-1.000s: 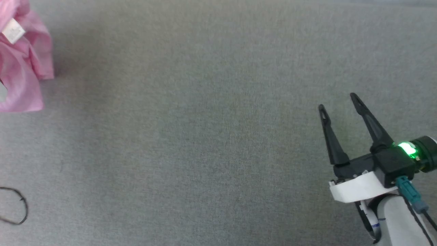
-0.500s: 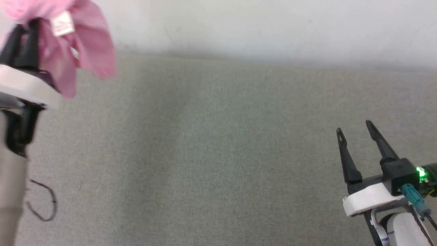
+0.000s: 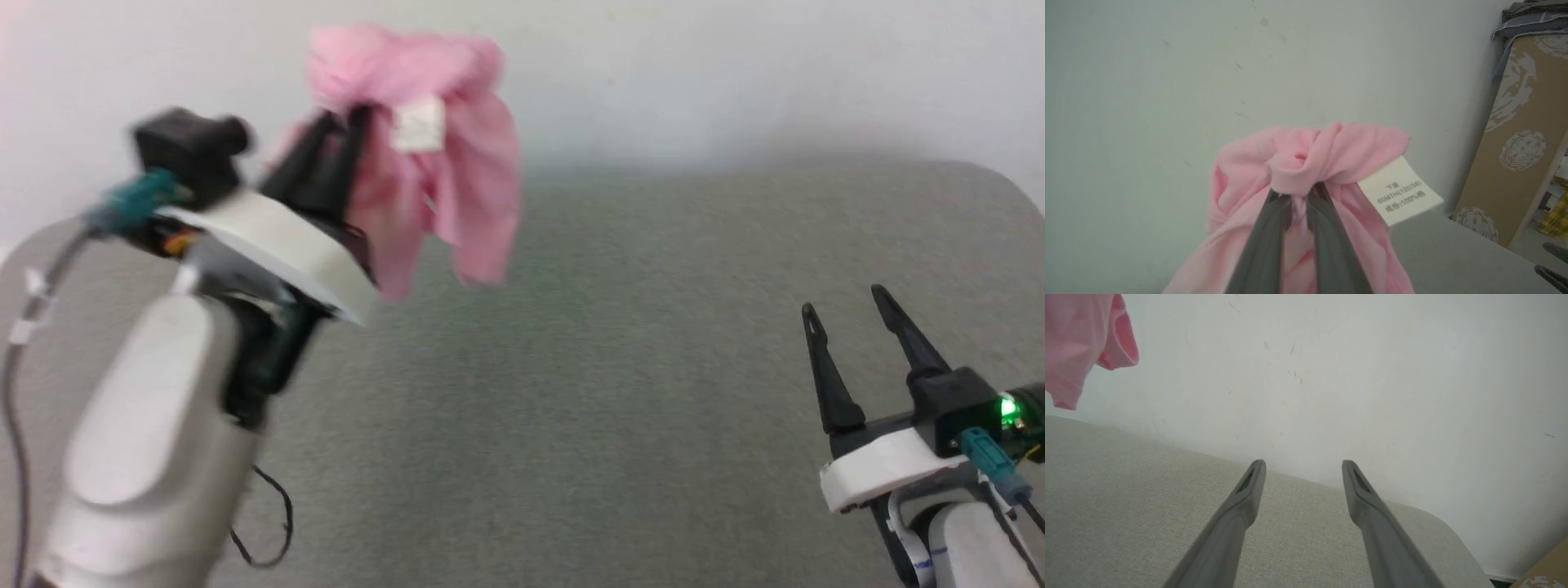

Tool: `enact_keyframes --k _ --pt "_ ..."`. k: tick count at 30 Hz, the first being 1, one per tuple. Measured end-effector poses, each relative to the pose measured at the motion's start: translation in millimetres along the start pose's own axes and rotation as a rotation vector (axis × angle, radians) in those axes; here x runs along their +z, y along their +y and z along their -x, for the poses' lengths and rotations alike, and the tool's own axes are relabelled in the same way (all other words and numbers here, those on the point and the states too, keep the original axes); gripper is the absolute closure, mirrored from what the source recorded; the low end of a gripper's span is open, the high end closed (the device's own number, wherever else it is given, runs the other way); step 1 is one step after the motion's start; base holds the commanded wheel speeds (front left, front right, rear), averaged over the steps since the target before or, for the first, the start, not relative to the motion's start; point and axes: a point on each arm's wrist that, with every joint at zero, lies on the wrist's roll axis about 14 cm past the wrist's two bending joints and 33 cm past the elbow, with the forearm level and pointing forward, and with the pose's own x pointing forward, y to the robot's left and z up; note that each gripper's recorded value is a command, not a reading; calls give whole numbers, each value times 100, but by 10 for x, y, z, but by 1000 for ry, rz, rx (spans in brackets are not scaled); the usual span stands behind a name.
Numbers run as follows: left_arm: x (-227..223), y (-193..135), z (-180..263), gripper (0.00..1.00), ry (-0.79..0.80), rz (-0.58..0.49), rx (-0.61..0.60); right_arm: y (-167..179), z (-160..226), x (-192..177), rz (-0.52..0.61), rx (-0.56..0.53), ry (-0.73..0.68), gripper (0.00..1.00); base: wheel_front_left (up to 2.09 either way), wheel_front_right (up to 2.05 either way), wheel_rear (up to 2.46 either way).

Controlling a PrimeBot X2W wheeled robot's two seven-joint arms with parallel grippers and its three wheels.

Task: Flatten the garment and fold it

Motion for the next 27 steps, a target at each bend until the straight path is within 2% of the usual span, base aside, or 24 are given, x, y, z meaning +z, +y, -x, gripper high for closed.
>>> enact_keyframes --k 6,10,14,18,20,21,22,27 --pt "-1002 -721 -112 100 277 116 -160 -284 117 -74 10 -82 29 0 0 0 0" --pt "-1711 -1029 5 100 492 122 -233 -414 212 -203 7 -127 71 0 0 0 0" --pt "-2258 -1252 140 100 654 123 -278 -456 267 -358 -2 -151 117 0 0 0 0" --pt "-2790 -1327 410 100 845 84 -310 -462 315 -497 -13 -165 157 0 0 0 0" --pt "-2914 -1360 467 100 878 80 -321 -468 346 -557 -17 -172 176 0 0 0 0" --pt "-2930 -1384 453 13 870 89 -320 -472 357 -578 -18 -175 183 0 0 0 0" --pt "-2938 -1407 445 0 864 97 -318 -475 363 -592 -19 -177 187 0 0 0 0" --pt "-2862 -1441 411 0 798 87 -307 -452 356 -591 -24 -170 183 0 0 0 0"
